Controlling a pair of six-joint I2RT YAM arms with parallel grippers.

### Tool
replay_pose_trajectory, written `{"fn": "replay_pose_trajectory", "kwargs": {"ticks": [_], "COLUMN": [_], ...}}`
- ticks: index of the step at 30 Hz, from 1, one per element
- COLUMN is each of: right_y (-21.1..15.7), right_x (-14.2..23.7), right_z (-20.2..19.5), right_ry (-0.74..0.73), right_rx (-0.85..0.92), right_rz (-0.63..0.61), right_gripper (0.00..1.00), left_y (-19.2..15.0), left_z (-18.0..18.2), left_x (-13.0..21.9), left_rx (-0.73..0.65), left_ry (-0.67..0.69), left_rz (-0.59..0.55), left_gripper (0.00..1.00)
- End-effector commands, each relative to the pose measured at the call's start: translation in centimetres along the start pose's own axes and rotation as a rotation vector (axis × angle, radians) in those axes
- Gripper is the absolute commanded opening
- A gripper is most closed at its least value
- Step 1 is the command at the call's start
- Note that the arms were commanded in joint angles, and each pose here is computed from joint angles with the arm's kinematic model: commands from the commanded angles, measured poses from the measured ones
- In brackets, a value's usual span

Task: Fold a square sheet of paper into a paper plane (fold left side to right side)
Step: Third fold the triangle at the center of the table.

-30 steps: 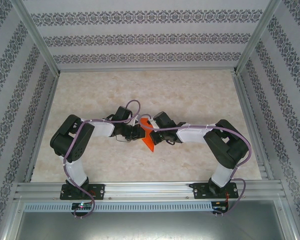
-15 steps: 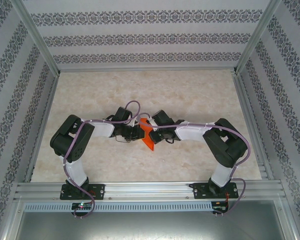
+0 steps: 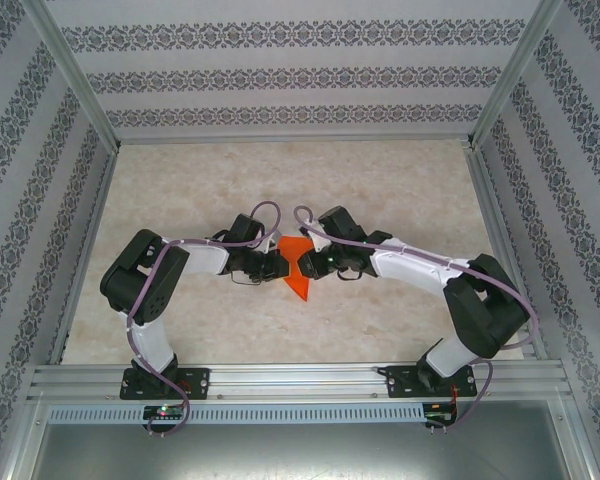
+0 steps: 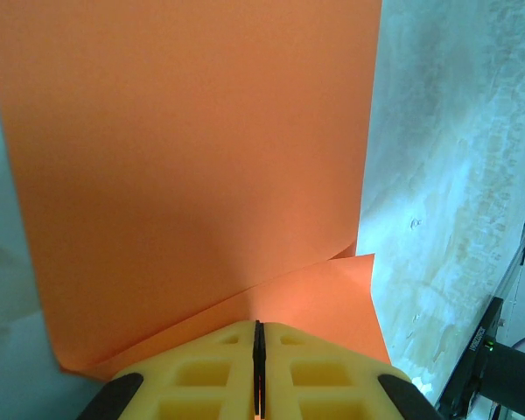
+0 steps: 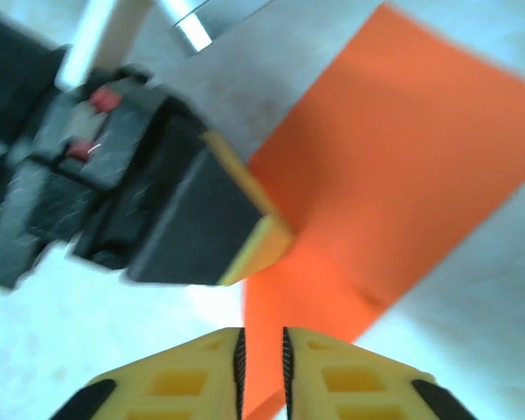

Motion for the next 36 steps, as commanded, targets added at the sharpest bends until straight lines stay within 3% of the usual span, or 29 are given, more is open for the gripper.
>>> {"fn": "replay_pose_trajectory", "kwargs": {"ticks": [1, 16, 36], "right_y": [-3.3, -5.4, -6.7], "right_x": [-1.1, -4.5, -5.0], "right_z": [2.7, 1.2, -0.2], "right_ry": [0.190, 0.119, 0.074], "right_rx": [-0.118, -0.153, -0.173], "right_rz": [0.133, 0.221, 0.247], "right_gripper": [0.15, 0.14, 0.14], "left_y": [-1.4, -1.4, -1.4], "left_z": [2.2, 2.1, 2.3], "left_x": [-1.1, -1.1, -1.2], "left_rx": [0.018, 0.014, 0.019], "left_ry": [0.085, 0.090, 0.104], "left_rz": [0.037, 0.038, 0.047], "left_gripper": [0.12, 0.12, 0.11]}}
Point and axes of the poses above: each hand's point on the last joint's axis, 136 mm out from that joint toward the fingers, its own x axis back along the fingers, its own z axis along the line the jaws close on, y = z × x, the point moved 4 cm from there along x, back along the fingers, and after that the axes turned 1 degree about x, right-handed, at the moved point
